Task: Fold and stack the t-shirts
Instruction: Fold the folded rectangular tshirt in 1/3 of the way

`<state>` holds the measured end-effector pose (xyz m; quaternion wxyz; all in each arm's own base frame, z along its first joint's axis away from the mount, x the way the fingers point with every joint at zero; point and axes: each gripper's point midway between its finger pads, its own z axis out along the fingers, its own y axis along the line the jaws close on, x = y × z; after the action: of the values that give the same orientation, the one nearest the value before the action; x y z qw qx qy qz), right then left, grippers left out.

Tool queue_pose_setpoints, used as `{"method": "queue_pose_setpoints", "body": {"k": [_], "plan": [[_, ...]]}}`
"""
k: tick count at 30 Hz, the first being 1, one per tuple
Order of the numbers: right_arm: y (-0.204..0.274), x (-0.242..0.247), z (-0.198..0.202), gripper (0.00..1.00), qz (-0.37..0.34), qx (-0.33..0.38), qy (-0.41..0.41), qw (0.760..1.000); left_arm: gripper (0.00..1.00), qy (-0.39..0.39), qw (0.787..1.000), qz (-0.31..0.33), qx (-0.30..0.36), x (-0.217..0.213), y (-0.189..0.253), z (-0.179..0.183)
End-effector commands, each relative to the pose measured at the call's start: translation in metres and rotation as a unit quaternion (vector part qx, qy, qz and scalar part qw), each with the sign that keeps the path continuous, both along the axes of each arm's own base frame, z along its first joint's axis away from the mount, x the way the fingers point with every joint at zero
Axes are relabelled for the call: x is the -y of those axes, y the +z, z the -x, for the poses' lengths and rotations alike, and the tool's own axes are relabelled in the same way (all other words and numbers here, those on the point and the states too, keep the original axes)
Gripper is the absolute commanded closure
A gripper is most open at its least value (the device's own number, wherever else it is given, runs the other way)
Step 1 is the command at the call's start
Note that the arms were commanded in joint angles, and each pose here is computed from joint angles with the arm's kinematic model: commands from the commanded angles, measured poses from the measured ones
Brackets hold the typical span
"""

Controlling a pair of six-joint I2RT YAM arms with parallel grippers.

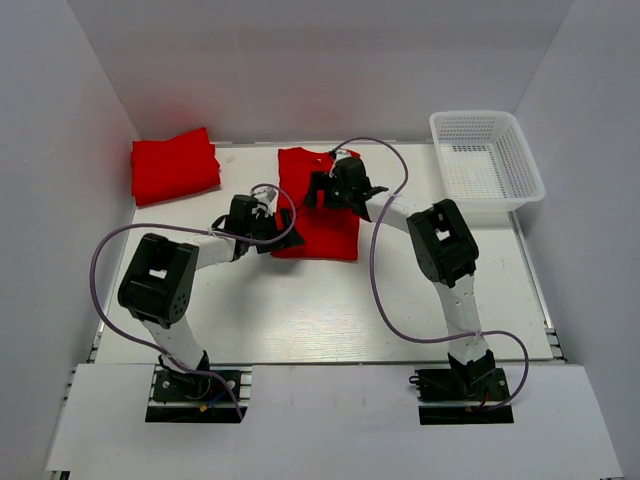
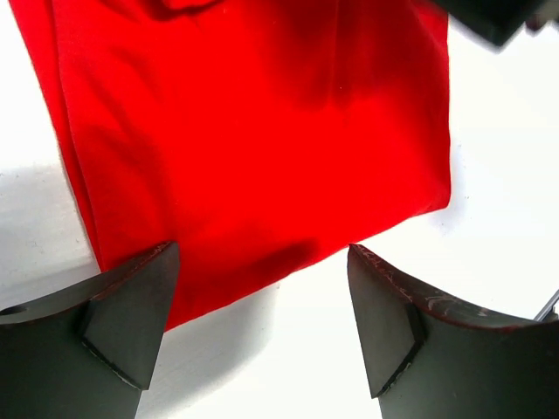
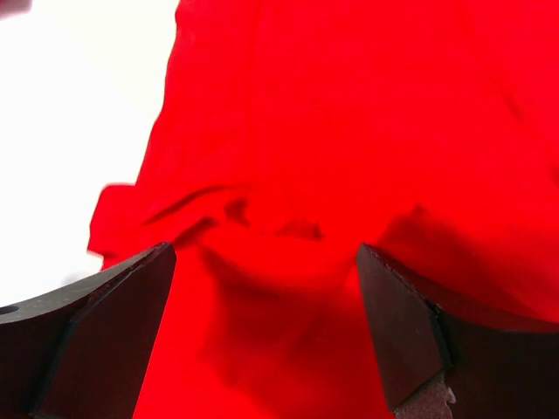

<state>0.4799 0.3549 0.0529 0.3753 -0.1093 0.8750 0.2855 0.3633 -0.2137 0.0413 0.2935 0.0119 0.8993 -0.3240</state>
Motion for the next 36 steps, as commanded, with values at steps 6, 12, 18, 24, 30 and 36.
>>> {"method": "queue_pose_setpoints", "body": {"k": [6,12,18,24,30,36], "plan": [[0.038,-0.015,-0.065,0.1,-0.049,0.106,-0.037,0.993,0.12,-0.004,0.998,-0.031,-0.056,-0.013,-0.019,0.037],[0.055,-0.01,-0.063,0.1,0.113,0.241,0.131,0.955,0.12,-0.018,0.998,-0.038,-0.056,-0.014,-0.017,0.04],[0.055,0.026,-0.024,0.1,0.222,0.306,0.226,0.898,0.12,-0.029,0.997,-0.041,-0.056,-0.014,-0.018,0.043],[0.07,0.017,0.014,0.1,0.213,0.326,0.323,0.863,0.12,-0.032,0.997,-0.038,-0.056,-0.013,-0.017,0.044],[0.054,0.011,0.03,0.1,0.231,0.331,0.361,0.841,0.12,-0.035,0.997,-0.034,-0.057,-0.011,-0.017,0.042],[0.033,0.006,0.022,0.1,0.283,0.338,0.354,0.824,0.12,-0.042,0.997,-0.028,-0.064,-0.008,-0.02,0.044]]}}
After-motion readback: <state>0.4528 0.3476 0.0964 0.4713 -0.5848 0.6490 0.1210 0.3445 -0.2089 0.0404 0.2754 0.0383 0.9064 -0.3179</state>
